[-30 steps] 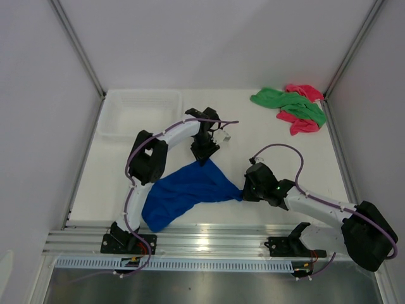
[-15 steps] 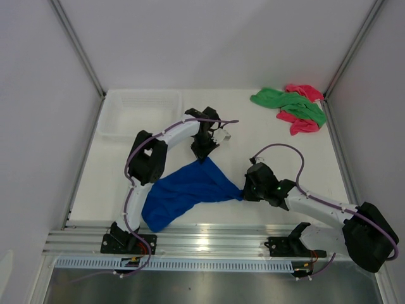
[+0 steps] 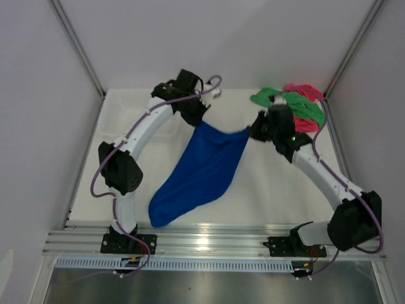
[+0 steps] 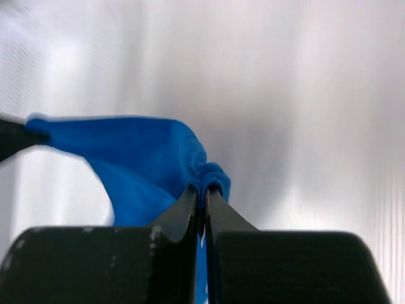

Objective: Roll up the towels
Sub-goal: Flatten the towel

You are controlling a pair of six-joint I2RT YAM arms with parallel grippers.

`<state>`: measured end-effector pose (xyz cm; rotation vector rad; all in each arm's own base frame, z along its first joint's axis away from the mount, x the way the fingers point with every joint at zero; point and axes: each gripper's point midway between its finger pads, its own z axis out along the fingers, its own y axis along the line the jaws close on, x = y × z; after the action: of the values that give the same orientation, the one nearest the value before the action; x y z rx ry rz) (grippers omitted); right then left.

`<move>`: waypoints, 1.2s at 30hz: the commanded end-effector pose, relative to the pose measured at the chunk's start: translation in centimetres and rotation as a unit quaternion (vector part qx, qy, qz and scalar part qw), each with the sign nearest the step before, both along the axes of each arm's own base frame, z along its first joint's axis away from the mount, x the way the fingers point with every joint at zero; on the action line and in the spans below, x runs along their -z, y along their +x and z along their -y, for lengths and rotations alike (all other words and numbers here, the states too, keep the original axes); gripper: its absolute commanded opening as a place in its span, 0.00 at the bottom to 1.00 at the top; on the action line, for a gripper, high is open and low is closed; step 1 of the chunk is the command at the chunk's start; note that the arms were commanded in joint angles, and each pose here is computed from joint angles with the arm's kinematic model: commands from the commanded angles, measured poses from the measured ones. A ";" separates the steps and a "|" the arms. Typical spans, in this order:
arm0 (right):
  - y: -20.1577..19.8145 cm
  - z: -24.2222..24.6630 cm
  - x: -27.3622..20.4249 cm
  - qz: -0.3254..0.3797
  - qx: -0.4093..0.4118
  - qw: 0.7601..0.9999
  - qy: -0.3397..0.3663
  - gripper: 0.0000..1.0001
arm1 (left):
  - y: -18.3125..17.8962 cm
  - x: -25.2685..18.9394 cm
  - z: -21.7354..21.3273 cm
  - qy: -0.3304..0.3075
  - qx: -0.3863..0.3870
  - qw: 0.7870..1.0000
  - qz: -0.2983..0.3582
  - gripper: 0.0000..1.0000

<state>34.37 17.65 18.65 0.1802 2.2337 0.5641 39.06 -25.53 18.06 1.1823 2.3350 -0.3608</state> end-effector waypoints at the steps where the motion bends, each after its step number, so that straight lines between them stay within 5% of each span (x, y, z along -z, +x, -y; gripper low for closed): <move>1: 8.1 -0.1 -10.5 0.130 -0.011 0.991 0.017 0.00 | 4.7 -15.1 -3.3 -0.116 -0.090 0.972 0.183 0.01; 4: 13.8 -0.2 -23.2 0.247 -0.002 0.967 0.063 0.00 | 7.4 -23.3 -6.6 -0.171 -0.151 0.931 0.286 0.01; 6: 17.0 0.1 -24.6 0.263 0.015 0.962 0.074 0.00 | 8.8 -26.6 -8.6 -0.187 -0.176 0.905 0.338 0.01; 7: 17.2 0.5 -29.6 0.307 0.024 0.946 0.103 0.00 | 9.1 -28.2 -9.4 -0.192 -0.183 0.894 0.360 0.01; 11: 20.0 0.9 -34.7 0.370 0.027 0.918 0.140 0.00 | 10.4 -31.2 -10.5 -0.199 -0.189 0.868 0.414 0.01; 14: 22.5 0.3 -34.2 0.389 0.013 0.910 0.142 0.00 | 11.4 -31.8 -10.3 -0.199 -0.178 0.859 0.437 0.01; 20: 24.5 3.1 -33.5 0.418 0.039 0.902 0.106 0.00 | 13.2 -29.1 -9.2 -0.190 -0.150 0.874 0.421 0.01; 23: 24.0 3.3 -31.7 0.399 0.019 0.914 0.067 0.00 | 13.0 -27.4 -9.0 -0.187 -0.142 0.888 0.395 0.01; 25: 24.1 2.9 -25.5 0.337 0.000 0.941 0.033 0.00 | 12.3 -25.9 -8.7 -0.188 -0.131 0.901 0.368 0.01; 27: 20.8 2.8 -26.3 0.356 -0.009 0.934 0.014 0.00 | 10.1 -24.8 -8.7 -0.193 -0.125 0.913 0.337 0.01; 28: 20.4 3.2 -19.9 0.305 -0.008 0.952 -0.019 0.00 | 9.1 -22.5 -8.3 -0.194 -0.114 0.926 0.303 0.01; 29: 17.3 2.7 -22.7 0.342 -0.013 0.939 -0.018 0.00 | 6.8 -24.0 -8.4 -0.207 -0.105 0.923 0.307 0.01; 30: 15.9 2.8 -21.4 0.332 -0.012 0.943 -0.024 0.00 | 5.8 -19.6 -8.2 -0.196 -0.103 0.941 0.254 0.01; 34: 8.1 2.2 -10.4 0.237 -0.027 0.969 -0.058 0.00 | -0.3 -15.5 -8.2 -0.201 -0.073 0.959 0.184 0.01; 36: 4.0 1.6 -9.6 0.239 -0.034 0.969 -0.059 0.00 | -3.4 -13.2 -8.7 -0.194 -0.070 0.966 0.158 0.01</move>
<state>41.24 17.18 26.14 -0.0809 1.9178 0.5372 40.72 -17.62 29.63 0.7876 1.9931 -0.4516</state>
